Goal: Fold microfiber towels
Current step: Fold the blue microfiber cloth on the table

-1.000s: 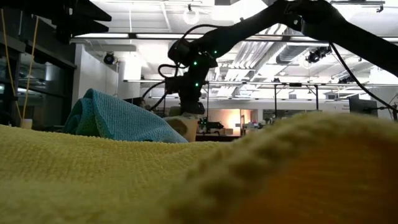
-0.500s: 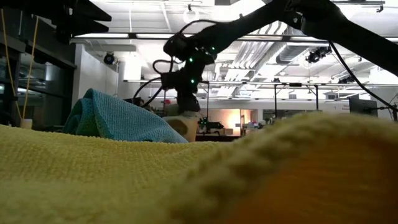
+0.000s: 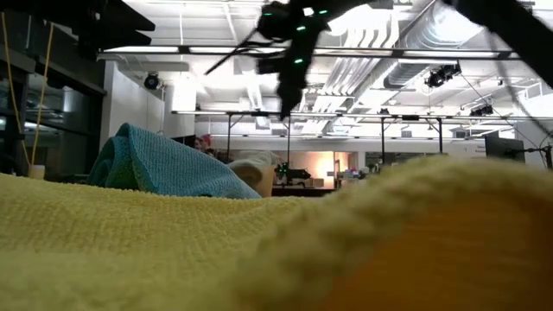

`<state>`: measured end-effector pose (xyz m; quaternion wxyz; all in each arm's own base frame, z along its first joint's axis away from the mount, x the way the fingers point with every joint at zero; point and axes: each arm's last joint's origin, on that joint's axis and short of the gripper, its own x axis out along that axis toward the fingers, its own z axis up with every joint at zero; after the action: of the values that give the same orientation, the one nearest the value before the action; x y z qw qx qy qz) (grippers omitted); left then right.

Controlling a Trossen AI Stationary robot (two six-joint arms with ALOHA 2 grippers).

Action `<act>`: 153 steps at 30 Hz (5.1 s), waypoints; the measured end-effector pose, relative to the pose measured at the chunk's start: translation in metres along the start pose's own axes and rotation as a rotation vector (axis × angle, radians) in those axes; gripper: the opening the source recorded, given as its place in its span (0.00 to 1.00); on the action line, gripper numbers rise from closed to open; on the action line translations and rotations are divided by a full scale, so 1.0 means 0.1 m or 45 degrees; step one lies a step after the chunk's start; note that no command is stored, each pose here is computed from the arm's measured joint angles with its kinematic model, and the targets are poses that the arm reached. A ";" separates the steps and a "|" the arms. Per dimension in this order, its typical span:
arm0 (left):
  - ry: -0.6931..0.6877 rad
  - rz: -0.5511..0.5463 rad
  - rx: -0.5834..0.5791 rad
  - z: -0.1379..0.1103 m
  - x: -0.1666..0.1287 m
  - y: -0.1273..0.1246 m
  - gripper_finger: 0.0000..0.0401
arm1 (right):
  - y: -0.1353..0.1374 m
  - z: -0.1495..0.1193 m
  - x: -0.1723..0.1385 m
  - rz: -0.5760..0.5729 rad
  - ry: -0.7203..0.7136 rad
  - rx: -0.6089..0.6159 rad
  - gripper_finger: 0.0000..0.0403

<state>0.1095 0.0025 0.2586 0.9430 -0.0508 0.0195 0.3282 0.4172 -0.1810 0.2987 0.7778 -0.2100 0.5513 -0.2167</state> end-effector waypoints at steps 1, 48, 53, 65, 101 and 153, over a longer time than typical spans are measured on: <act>0.001 -0.007 0.000 0.00 0.00 0.00 0.47 | 0.02 -0.12 -0.05 0.024 0.011 0.040 0.55; -0.157 -0.417 0.323 -0.13 0.78 -0.89 0.47 | 1.68 -2.19 -1.05 0.275 -1.496 0.630 0.55; -0.079 -0.423 0.284 -0.08 0.84 -0.96 0.47 | 1.67 -2.19 -1.05 0.272 -1.494 0.632 0.55; 0.595 -0.801 0.603 -0.29 1.05 -1.83 0.59 | 1.67 -2.19 -1.04 0.241 -1.472 0.650 0.55; 1.043 -0.915 1.869 -1.26 0.78 -2.93 0.59 | 1.67 -2.20 -1.02 0.203 -1.435 0.666 0.55; 0.623 -0.552 0.895 0.79 1.60 -1.96 0.00 | 1.67 -2.20 -1.02 0.199 -1.423 0.674 0.55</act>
<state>0.3565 -0.0430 0.3425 0.9175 0.1926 0.3396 0.0760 0.1956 -0.0062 0.2154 0.9880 -0.0508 0.0024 -0.1457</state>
